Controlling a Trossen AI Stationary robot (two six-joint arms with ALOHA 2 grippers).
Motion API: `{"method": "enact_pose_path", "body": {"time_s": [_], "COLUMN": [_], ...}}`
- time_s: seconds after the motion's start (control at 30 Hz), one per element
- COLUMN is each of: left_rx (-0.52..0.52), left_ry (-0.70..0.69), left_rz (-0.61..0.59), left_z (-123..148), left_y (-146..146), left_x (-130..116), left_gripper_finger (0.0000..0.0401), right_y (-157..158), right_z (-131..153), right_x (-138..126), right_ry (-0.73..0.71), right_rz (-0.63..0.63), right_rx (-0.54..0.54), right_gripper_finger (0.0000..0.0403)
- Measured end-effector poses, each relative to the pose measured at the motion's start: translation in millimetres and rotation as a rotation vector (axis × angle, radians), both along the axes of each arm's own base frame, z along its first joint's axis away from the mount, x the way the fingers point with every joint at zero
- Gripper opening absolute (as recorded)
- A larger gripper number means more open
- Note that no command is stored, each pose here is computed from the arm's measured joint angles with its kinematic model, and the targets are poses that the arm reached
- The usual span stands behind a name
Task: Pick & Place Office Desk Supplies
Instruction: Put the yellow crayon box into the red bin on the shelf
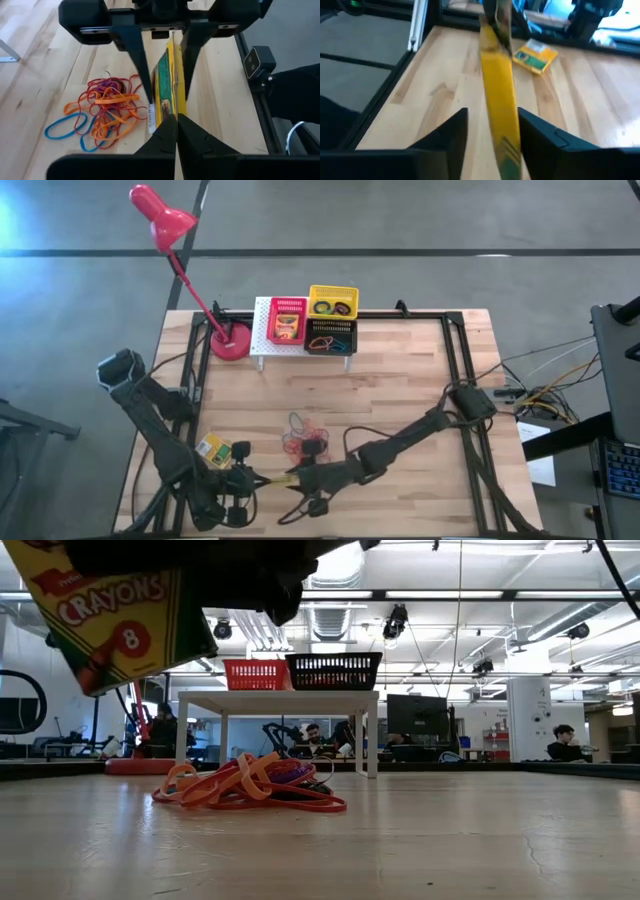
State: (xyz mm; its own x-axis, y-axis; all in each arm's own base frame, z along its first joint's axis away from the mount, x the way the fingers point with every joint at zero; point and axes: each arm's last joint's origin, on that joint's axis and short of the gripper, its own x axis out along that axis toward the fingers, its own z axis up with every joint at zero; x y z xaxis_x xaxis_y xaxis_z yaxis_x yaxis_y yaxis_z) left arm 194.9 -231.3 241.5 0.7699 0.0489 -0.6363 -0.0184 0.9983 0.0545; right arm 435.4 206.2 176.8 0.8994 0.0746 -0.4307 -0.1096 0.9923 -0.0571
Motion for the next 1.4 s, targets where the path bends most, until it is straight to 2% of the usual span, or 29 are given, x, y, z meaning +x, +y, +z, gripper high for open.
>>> {"method": "enact_pose_path", "body": {"time_s": [0.2, 0.33, 0.47, 0.63, 0.73, 0.83, 1.0, 1.13, 1.23, 1.4], "left_rx": [0.027, 0.047, 0.033, 0.047, 0.005, -0.025, -0.072, -0.138, -0.181, -0.194], "left_ry": [-0.013, -0.028, -0.037, -0.009, -0.003, -0.032, -0.210, -0.461, -0.625, -0.710], "left_rz": [0.016, 0.034, 0.052, 0.052, 0.079, 0.092, 0.054, -0.005, -0.006, -0.004], "left_z": [0, 1, 8, 21, 25, 14, -20, -38, -46, -56], "left_y": [3, 7, 14, 28, 33, 32, 28, 34, 45, 60], "left_x": [2, 6, 8, -2, -7, -7, -2, 0, 2, 16], "left_gripper_finger": [0.0007, 0.0038, 0.0108, 0.0192, 0.0221, 0.0230, 0.0222, 0.0210, 0.0203, 0.0207], "right_y": [-2, -2, -3, 2, 9, 12, 9, 1, -8, -13], "right_z": [-5, -10, -16, -11, -3, 9, 32, 35, 31, 23], "right_x": [-3, -7, -10, -16, -26, -44, -78, -100, -108, -110], "right_ry": [0.051, 0.068, 0.086, 0.048, 0.017, -0.021, -0.134, -0.244, -0.346, -0.446], "right_rz": [-0.052, -0.078, -0.117, -0.204, -0.229, -0.268, -0.263, -0.201, -0.186, -0.141], "right_rx": [0.083, 0.130, 0.168, 0.167, 0.152, 0.126, 0.168, 0.205, 0.265, 0.307], "right_gripper_finger": [0.0071, 0.0027, 0.0027, 0.0044, 0.0039, 0.0034, 0.0035, 0.0040, 0.0040, 0.0041]}}
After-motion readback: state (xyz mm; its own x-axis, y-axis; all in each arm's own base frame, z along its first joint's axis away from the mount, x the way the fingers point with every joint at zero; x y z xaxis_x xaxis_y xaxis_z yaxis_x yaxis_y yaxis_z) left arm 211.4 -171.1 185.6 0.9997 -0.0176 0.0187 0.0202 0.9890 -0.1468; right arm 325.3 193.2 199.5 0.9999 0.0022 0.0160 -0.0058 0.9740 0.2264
